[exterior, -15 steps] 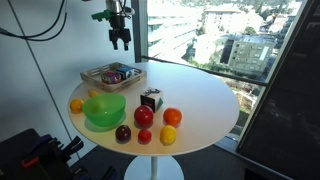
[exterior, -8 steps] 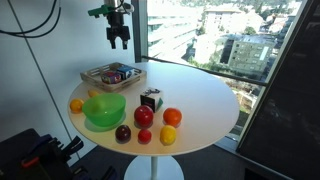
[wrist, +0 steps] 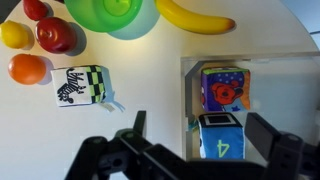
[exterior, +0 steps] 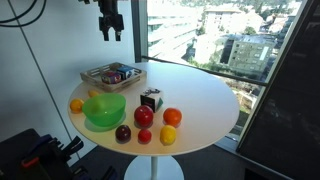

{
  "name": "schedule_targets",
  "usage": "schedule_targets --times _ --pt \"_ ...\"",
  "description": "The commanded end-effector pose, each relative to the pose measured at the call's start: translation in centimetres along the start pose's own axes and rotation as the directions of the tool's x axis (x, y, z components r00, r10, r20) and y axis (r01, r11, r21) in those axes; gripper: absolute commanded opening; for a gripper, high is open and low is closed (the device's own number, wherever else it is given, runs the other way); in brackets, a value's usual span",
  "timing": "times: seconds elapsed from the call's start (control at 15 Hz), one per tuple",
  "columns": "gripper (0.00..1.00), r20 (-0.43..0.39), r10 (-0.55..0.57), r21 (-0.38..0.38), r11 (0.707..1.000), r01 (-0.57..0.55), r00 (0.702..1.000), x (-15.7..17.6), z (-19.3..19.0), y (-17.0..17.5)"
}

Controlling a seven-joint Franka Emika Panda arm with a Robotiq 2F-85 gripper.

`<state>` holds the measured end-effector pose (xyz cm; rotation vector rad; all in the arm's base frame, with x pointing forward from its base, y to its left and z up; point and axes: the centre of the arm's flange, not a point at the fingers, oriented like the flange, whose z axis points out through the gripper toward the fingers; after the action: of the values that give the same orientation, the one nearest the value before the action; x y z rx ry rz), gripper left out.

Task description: Pick up the letter with a number image and put it in the wooden tray

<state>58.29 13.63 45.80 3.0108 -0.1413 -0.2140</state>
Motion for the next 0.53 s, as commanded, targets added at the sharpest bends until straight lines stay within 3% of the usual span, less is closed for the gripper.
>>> schedule_targets --times 0.0,0.47 --pt "1.0 -0.009 0.003 0.039 0.999 -0.003 1.0 -2.9 -1.9 1.8" --pt "1.0 -0.072 0.021 0.075 0.997 -0.015 0.997 -5.5 -4.6 3.2"
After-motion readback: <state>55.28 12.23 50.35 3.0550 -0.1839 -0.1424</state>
